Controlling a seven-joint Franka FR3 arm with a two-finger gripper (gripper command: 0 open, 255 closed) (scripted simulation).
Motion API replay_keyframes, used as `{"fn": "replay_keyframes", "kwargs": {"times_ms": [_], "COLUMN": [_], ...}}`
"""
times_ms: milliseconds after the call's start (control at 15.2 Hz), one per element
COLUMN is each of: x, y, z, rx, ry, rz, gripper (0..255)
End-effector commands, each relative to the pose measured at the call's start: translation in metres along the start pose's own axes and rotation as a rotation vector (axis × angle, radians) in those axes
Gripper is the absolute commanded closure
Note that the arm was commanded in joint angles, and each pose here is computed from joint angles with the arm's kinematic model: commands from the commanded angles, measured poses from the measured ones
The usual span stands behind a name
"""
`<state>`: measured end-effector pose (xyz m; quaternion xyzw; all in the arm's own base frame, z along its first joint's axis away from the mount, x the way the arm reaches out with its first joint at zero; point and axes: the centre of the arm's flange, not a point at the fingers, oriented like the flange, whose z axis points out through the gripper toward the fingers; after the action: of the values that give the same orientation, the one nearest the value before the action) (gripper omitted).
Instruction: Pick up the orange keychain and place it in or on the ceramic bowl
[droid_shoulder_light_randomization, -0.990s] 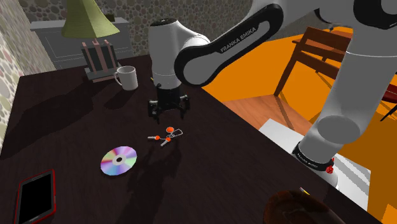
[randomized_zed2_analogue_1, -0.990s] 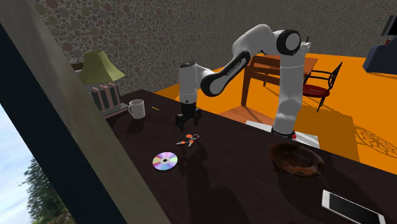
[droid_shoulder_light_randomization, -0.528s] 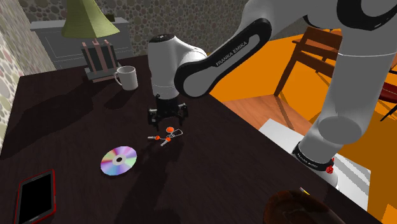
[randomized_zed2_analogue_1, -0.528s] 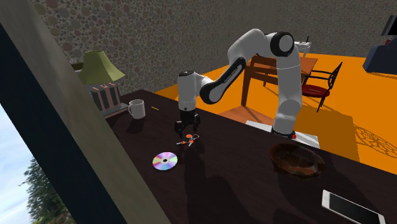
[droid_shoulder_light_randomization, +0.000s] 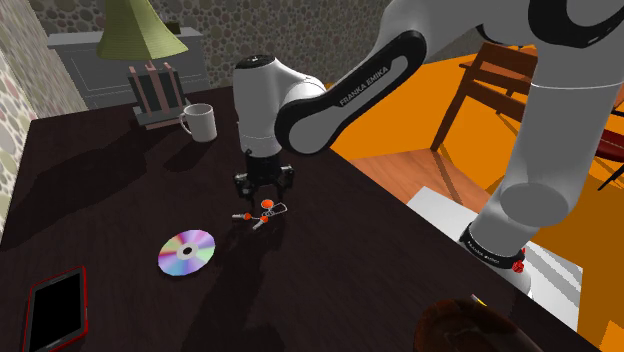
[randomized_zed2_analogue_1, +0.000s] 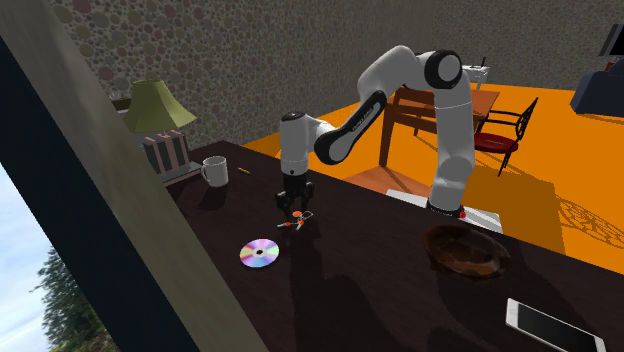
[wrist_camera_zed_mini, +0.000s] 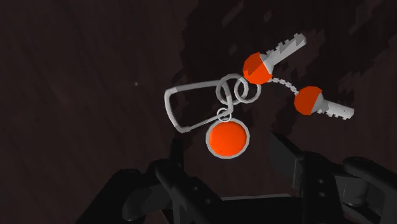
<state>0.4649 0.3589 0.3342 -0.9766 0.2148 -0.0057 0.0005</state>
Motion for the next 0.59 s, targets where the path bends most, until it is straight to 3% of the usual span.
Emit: {"fn": "replay_keyframes", "kwargs": {"times_ms": [0,528], "x": [-0.0001,-0.0002], "y": [0.0000,0.0000], "z": [0.0016,0.0016], "rx": [0.001,0.001], "ry": [-0.002,-0.002], "rz": [0.000,0.000], "gripper": [255,255]}}
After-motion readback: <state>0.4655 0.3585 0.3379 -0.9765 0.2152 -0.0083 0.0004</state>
